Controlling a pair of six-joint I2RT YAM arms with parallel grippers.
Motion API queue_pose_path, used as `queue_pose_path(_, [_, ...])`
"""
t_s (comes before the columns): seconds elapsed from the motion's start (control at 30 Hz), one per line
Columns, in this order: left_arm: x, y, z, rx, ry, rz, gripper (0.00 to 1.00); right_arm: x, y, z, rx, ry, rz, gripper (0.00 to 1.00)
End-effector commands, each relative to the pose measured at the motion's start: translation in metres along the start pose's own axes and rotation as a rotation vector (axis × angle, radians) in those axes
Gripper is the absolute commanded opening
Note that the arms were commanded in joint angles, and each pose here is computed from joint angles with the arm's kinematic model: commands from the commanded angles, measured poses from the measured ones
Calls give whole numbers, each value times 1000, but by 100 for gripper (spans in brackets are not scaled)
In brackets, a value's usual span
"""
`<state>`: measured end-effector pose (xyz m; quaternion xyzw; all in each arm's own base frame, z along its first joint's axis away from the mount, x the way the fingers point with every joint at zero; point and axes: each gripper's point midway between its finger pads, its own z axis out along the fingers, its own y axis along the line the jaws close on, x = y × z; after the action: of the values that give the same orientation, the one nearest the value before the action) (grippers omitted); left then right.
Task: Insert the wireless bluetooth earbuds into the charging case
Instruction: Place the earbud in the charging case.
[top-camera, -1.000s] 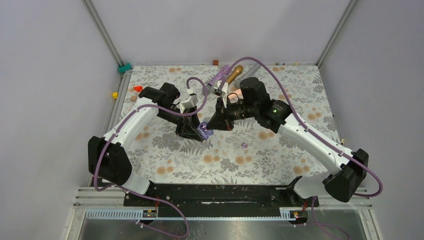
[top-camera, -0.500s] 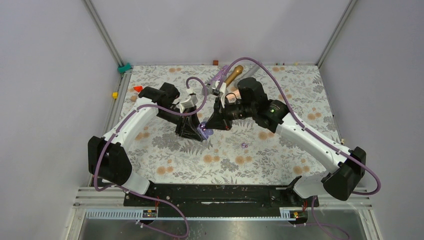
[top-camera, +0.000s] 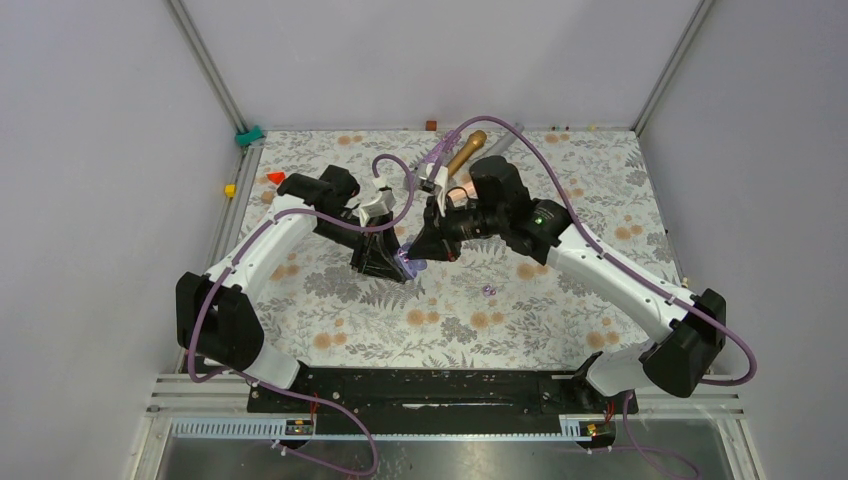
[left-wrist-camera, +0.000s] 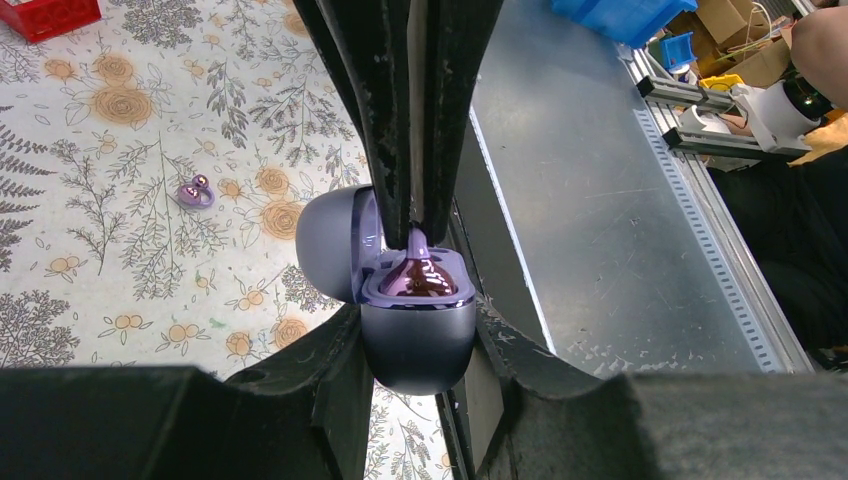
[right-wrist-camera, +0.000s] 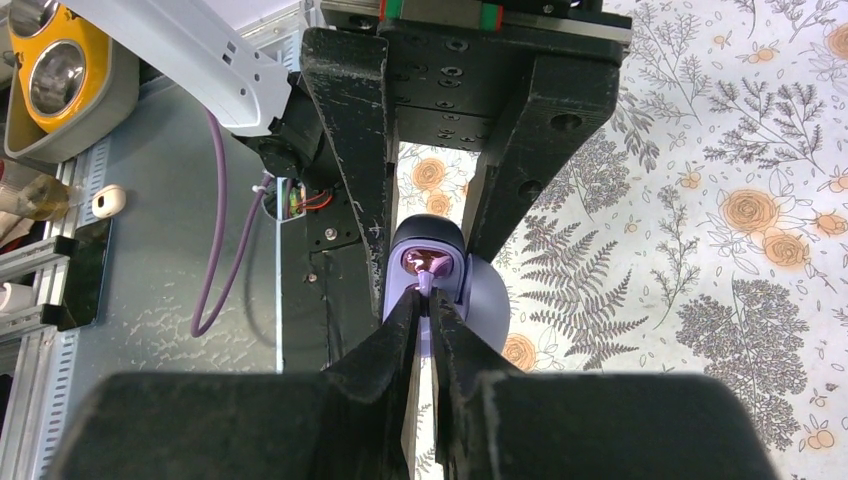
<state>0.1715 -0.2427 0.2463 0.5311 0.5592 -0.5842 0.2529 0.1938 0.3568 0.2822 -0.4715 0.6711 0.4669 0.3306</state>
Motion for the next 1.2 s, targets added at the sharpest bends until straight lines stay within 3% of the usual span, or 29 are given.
queue_pose_path(0.0, [-17, -4, 1, 22, -53, 77, 3, -7, 6, 4, -21, -18, -16, 10])
queue_pose_path(0.5, [-17, -5, 1, 19, -48, 83, 3, -22, 21, -13, -30, -25, -60, 33])
queue_pose_path(0.7, [-17, -6, 0, 14, -42, 89, 2, -35, 33, -43, 2, -24, -158, 38])
queue_pose_path(0.87, [-17, -7, -1, 9, -37, 97, 2, -30, 22, -78, 140, 7, -277, 43])
queue_pose_path(0.97, [-17, -10, -2, 6, -32, 108, 2, -8, 0, -98, 272, 55, -342, 62])
queue_pose_path(1.1, [-19, -14, -3, 12, -26, 132, 2, 41, -29, -117, 414, 169, -403, 98])
queue_pose_path(1.17, [-19, -15, -4, 14, -26, 144, 1, 75, -43, -120, 448, 250, -410, 99])
